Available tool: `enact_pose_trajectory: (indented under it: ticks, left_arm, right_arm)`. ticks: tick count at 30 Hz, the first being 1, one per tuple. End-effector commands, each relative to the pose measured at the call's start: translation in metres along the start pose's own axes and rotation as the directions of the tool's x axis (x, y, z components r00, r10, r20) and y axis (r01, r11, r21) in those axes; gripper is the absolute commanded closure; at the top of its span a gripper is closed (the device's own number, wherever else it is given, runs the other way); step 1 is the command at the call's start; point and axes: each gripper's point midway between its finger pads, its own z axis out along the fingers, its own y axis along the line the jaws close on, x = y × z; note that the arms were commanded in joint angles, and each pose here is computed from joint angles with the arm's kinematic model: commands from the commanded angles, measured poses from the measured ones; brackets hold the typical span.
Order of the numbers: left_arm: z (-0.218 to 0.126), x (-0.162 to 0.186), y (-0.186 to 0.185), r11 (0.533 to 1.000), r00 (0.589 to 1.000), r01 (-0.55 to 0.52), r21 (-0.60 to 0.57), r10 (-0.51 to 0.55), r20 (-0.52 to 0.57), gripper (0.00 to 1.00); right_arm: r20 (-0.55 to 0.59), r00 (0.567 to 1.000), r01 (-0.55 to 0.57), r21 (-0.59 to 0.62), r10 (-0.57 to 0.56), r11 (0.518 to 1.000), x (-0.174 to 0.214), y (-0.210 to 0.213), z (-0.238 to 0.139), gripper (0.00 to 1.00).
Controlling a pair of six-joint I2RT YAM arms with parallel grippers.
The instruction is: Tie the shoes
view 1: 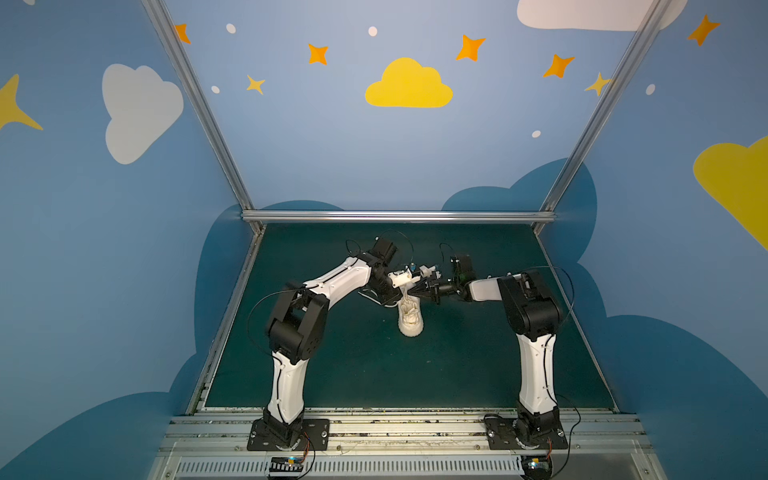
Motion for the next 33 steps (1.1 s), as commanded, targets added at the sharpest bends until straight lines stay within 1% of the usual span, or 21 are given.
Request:
enact_pose_trajectory:
  ticks: [1,12,24,33]
  left_arm:
    - [-0.004,-0.002,-0.006,1.000,1.000,0.009,0.019,-0.009,0.018,0.97]
    - [-0.001,0.000,-0.005,1.000,1.000,0.012,0.018,-0.013,0.012,0.97]
    - [-0.004,-0.001,-0.005,1.000,1.000,0.010,0.017,-0.011,0.014,0.97]
    - [-0.006,-0.002,-0.005,1.000,1.000,0.014,0.013,-0.014,0.015,0.97]
  right_arm:
    - [-0.003,1.000,-0.014,0.012,0.014,1.000,-0.003,-0.009,0.005,0.93]
    - [-0.029,1.000,0.000,0.001,0.000,1.000,-0.014,-0.007,0.014,0.94]
    - [-0.062,0.997,0.050,-0.052,-0.053,0.997,-0.001,0.010,0.014,0.95]
    - [-0.051,0.997,0.057,-0.080,-0.061,0.995,0.002,0.015,0.008,0.96]
